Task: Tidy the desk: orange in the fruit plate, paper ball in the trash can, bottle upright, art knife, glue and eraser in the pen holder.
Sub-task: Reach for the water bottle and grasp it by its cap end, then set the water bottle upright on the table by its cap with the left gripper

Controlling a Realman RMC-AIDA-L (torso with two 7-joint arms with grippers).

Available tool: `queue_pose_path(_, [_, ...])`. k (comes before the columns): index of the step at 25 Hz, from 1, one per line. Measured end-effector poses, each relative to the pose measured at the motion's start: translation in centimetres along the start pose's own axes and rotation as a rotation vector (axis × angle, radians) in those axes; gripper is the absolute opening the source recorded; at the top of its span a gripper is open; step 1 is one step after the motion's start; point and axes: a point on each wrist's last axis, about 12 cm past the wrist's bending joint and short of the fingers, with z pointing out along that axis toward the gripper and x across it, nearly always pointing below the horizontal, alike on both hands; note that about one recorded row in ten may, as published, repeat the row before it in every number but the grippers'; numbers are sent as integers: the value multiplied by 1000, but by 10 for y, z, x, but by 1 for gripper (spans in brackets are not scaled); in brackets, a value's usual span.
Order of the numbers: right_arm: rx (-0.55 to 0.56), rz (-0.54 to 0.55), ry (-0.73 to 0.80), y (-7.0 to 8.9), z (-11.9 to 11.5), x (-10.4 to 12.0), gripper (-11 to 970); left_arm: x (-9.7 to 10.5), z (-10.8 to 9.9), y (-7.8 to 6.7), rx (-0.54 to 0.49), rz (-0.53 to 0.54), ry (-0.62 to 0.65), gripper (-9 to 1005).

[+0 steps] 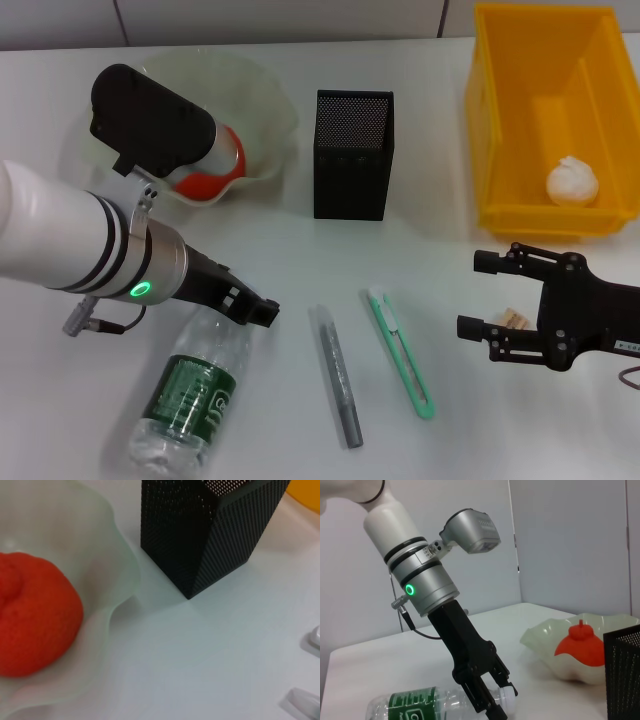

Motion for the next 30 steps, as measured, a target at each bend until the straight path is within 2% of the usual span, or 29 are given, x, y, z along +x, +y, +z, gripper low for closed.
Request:
queue_pose_path(13, [-2, 39, 2, 0, -1, -1, 797, -1, -1, 0, -1, 19, 44, 489])
queue_pose_path(18, [-1, 46, 0, 0, -4, -2, 797, -8, -23, -4, 14, 94, -47, 454])
queue_pose_path(20, [-1, 55, 1, 0, -4, -3, 797, -6, -37, 3, 57, 118, -129, 454])
queue_pose_path(22, [-1, 56, 1, 0, -4, -3, 798, -4, -41, 7, 80, 124, -167, 453])
queue_pose_path(25, [-4, 64, 1, 0, -4, -3, 798, 13, -54, 30, 128, 162, -315, 452])
queue_pose_path(26, [-4, 64, 1, 0, -4, -3, 798, 16, -56, 33, 136, 165, -336, 452])
queue_pose_path(27, [-6, 69, 1, 0, -4, -3, 798, 28, -59, 44, 158, 183, -412, 452])
queue_pose_path(29, [-10, 74, 0, 0, -4, -4, 798, 36, -61, 52, 164, 188, -457, 451])
queue_pose_path(30, [-11, 76, 1, -1, -4, -5, 798, 49, -61, 63, 175, 192, -522, 451])
